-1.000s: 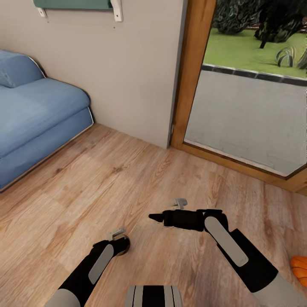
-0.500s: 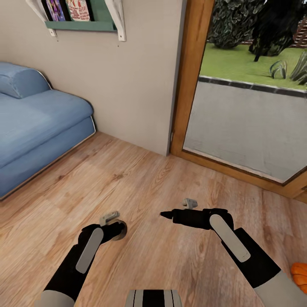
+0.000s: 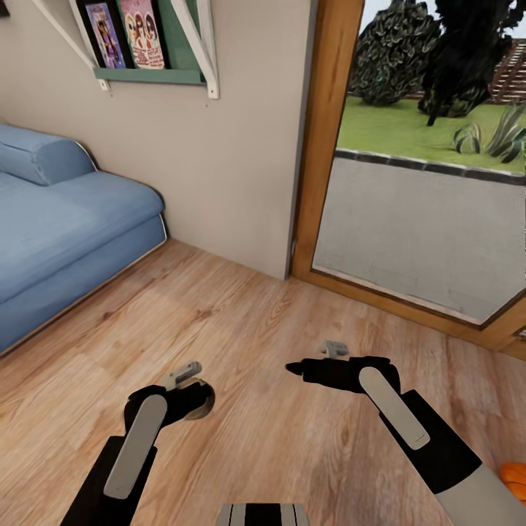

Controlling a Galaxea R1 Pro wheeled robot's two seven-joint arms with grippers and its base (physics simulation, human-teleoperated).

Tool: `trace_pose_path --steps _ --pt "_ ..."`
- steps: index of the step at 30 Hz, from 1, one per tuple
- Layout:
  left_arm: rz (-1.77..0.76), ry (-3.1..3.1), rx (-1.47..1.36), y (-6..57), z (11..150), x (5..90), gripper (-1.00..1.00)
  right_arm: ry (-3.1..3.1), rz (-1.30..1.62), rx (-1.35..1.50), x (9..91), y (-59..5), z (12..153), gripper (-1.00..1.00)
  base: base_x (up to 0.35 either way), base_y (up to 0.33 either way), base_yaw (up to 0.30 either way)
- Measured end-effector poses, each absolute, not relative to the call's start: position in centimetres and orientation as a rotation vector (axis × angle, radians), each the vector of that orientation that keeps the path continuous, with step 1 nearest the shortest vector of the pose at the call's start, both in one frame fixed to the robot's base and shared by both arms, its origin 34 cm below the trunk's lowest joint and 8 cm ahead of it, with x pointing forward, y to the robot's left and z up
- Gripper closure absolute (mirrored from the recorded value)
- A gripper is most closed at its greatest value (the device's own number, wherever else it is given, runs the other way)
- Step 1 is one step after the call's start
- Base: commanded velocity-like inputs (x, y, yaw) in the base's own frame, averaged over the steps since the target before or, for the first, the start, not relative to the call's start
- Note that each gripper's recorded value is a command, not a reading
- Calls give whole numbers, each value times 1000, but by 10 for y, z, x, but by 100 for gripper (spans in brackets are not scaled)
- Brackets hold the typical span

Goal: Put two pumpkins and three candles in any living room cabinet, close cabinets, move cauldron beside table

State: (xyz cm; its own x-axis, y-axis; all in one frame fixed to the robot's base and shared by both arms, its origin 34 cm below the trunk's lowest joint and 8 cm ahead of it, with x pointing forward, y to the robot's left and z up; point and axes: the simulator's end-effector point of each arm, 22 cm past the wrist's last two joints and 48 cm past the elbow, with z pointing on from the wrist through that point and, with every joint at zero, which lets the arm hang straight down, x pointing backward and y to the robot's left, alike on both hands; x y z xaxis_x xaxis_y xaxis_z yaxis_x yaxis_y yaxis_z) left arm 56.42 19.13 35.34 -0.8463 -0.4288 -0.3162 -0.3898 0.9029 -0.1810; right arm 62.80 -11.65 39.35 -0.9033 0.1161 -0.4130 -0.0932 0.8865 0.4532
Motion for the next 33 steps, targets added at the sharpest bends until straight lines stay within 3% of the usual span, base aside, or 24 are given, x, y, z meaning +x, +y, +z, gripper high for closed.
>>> trace_pose_path --steps 7,33 --pt "-101 2720 -582 187 367 558 100 2596 517 27 636 -133 412 -100 0 0 0" --pt "-111 2686 -578 184 388 561 100 2558 529 -24 635 -126 446 -100 -56 0 0"
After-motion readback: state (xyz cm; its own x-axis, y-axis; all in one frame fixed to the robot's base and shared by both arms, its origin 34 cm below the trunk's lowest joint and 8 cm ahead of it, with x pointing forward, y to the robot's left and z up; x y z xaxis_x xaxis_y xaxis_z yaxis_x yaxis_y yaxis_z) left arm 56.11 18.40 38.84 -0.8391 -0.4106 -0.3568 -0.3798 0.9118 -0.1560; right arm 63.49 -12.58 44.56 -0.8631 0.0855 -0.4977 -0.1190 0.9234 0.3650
